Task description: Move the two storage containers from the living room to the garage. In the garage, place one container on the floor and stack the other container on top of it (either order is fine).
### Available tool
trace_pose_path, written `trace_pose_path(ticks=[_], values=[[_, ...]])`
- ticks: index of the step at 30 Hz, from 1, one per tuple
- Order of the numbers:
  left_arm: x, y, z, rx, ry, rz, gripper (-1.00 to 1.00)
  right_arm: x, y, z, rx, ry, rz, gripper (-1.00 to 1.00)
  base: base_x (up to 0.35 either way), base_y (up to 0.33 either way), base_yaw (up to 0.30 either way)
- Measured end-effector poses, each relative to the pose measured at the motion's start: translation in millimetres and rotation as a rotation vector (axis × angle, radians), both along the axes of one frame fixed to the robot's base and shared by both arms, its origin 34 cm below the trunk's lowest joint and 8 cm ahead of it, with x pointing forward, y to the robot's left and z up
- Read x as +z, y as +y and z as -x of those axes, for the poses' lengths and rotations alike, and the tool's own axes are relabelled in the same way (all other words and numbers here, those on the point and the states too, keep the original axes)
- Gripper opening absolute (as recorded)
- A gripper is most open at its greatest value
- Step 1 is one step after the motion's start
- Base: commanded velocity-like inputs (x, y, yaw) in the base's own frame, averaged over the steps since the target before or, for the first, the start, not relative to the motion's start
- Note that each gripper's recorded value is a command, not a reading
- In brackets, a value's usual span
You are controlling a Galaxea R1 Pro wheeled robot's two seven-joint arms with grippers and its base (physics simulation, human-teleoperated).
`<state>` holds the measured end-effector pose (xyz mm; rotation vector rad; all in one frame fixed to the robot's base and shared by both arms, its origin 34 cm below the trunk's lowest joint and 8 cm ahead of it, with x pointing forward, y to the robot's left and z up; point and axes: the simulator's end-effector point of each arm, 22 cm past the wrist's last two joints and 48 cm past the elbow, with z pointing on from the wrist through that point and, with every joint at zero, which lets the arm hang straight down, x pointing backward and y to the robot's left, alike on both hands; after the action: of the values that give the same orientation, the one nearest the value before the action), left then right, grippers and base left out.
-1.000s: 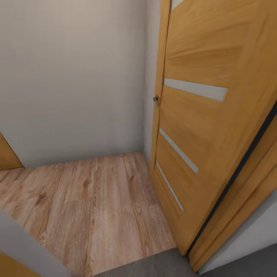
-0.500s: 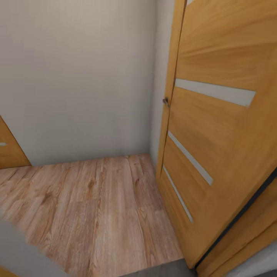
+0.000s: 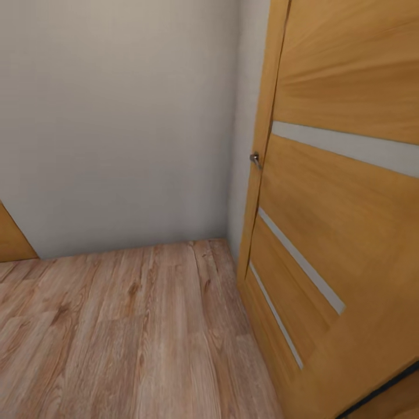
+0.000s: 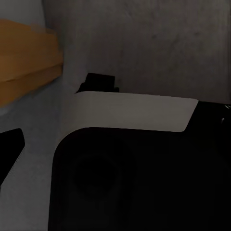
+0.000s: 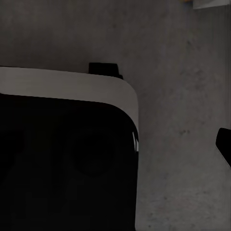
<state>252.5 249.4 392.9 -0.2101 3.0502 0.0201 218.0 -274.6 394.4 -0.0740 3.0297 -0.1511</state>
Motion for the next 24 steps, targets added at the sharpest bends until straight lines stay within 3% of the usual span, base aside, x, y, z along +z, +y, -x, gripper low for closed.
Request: trace_pose_path(ticks=[20, 24], values=[[-0.2, 0.0, 0.0, 0.003, 0.001, 0.000, 1.00, -0.1, -0.4, 0.0, 0.002, 0.001, 0.001, 1.00, 0.028, 0.000, 0.001], [-0.2, 0.1, 0.0, 0.004, 0.001, 0.000, 1.00, -0.1, -0.5, 0.0, 0.001, 0.001, 0.001, 1.00, 0.000, 0.000, 0.166]])
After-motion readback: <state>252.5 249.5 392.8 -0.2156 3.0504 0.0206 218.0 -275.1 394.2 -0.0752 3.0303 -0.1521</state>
